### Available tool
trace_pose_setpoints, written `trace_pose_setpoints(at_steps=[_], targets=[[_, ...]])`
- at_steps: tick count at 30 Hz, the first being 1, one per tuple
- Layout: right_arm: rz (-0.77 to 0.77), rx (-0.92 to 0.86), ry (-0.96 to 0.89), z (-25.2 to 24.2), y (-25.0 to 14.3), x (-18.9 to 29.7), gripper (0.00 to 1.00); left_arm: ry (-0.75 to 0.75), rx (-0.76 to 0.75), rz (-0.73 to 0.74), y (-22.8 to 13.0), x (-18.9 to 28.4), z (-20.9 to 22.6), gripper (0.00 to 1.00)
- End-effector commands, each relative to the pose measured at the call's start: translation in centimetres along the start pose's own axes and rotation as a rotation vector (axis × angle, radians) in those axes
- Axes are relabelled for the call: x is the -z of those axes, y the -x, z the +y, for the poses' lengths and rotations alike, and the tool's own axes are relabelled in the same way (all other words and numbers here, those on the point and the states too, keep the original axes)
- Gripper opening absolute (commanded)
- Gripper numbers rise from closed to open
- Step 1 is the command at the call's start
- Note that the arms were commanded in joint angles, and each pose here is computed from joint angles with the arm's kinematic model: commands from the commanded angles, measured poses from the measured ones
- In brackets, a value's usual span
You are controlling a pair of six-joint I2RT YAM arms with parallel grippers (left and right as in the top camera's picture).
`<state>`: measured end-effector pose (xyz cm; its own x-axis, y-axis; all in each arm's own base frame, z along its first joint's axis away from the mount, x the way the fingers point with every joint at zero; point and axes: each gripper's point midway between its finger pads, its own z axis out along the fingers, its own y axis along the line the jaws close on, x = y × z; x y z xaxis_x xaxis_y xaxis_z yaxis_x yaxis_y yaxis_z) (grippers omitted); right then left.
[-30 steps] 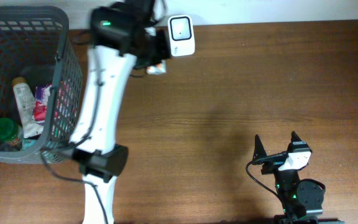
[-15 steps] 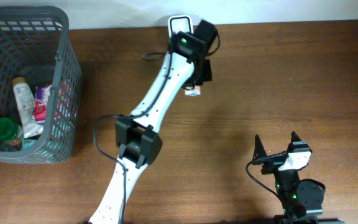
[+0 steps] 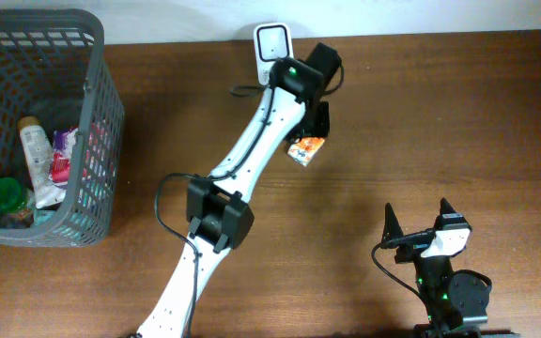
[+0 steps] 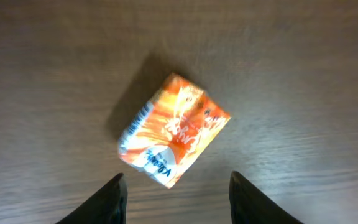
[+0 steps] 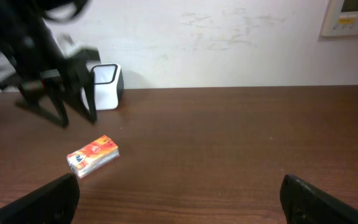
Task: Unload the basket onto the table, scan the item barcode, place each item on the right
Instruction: 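Release the orange pack on the table and retract the left gripper, then reach into the basket and grasp the purple-red tissue pack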
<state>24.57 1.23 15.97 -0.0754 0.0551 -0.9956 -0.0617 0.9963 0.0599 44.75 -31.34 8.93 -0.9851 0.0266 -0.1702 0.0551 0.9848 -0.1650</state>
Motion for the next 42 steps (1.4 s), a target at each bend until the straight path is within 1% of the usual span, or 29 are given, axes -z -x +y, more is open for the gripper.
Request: trace_pose_setpoints(at_steps=[1,3,5,7,8,9,11,13,14,15,17,19,21,23,26,27,29,33,34,38,42], targets=[[0.003,-0.009,-0.009,-0.2,-0.3,0.0,0.99,-0.115,0.02,-0.221,3.4,12.8,1.7,0.53],[0.003,-0.009,-0.009,-0.2,-0.3,0.0,0.98,-0.148,0.074,-0.337,4.2,19.4,4.8,0.54],[0.003,-0.009,-0.009,-0.2,-0.3,0.0,0.98,-0.155,0.135,-0.434,4.3,25.0,8.7,0.53],[0.003,-0.009,-0.009,-0.2,-0.3,0.0,0.99,-0.139,0.105,-0.532,4.1,29.7,12.1,0.53],[0.003,-0.009,-0.009,-0.2,-0.3,0.0,0.99,-0.124,0.096,-0.589,3.7,32.2,13.8,0.57],[0.003,-0.009,-0.009,-0.2,-0.3,0.0,0.98,-0.111,0.122,-0.653,3.1,35.1,16.0,0.64],[0.003,-0.009,-0.009,-0.2,-0.3,0.0,0.99,-0.095,0.167,-0.716,2.4,37.8,18.3,0.75],[0.003,-0.009,-0.009,-0.2,-0.3,0.0,0.98,-0.051,0.234,-0.795,1.2,40.9,21.6,0.78],[0.003,-0.009,-0.009,-0.2,-0.3,0.0,0.99,-0.016,0.274,-0.834,0.6,42.3,23.4,0.82],[0.003,-0.009,-0.009,-0.2,-0.3,0.0,0.99,0.021,0.319,-0.872,-0.2,43.7,25.4,0.93],[0.003,-0.009,-0.009,-0.2,-0.3,0.0,0.98,0.073,0.398,-0.922,-1.5,45.7,28.9,0.95],[0.003,-0.009,-0.009,-0.2,-0.3,0.0,0.99,0.124,0.471,-0.943,-2.3,46.5,32.0,0.97],[0.003,-0.009,-0.009,-0.2,-0.3,0.0,0.99,0.197,0.546,-0.927,-3.1,46.5,35.6,0.99],[0.003,-0.009,-0.009,-0.2,-0.3,0.0,0.98,0.243,0.591,-0.883,-3.6,45.6,38.1,0.99],[0.003,-0.009,-0.009,-0.2,-0.3,0.0,0.98,0.281,0.7,-0.737,-4.5,42.2,42.3,0.99],[0.003,-0.009,-0.009,-0.2,-0.3,0.0,0.99,0.285,0.723,-0.687,-4.8,40.9,43.1,1.0],[0.003,-0.009,-0.009,-0.2,-0.3,0.0,0.99,0.284,0.765,-0.561,-5.4,37.5,44.5,0.95],[0.003,-0.009,-0.009,-0.2,-0.3,0.0,0.98,0.268,0.806,-0.332,-6.5,30.8,45.7,0.94],[0.003,-0.009,-0.009,-0.2,-0.3,0.0,0.99,0.266,0.811,-0.3,-6.6,29.6,46.0,0.94],[0.003,-0.009,-0.009,-0.2,-0.3,0.0,0.99,0.269,0.761,-0.26,-6.0,26.6,47.1,0.95],[0.003,-0.009,-0.009,-0.2,-0.3,0.0,0.99,0.271,0.761,-0.271,-5.5,25.6,48.0,0.98]])
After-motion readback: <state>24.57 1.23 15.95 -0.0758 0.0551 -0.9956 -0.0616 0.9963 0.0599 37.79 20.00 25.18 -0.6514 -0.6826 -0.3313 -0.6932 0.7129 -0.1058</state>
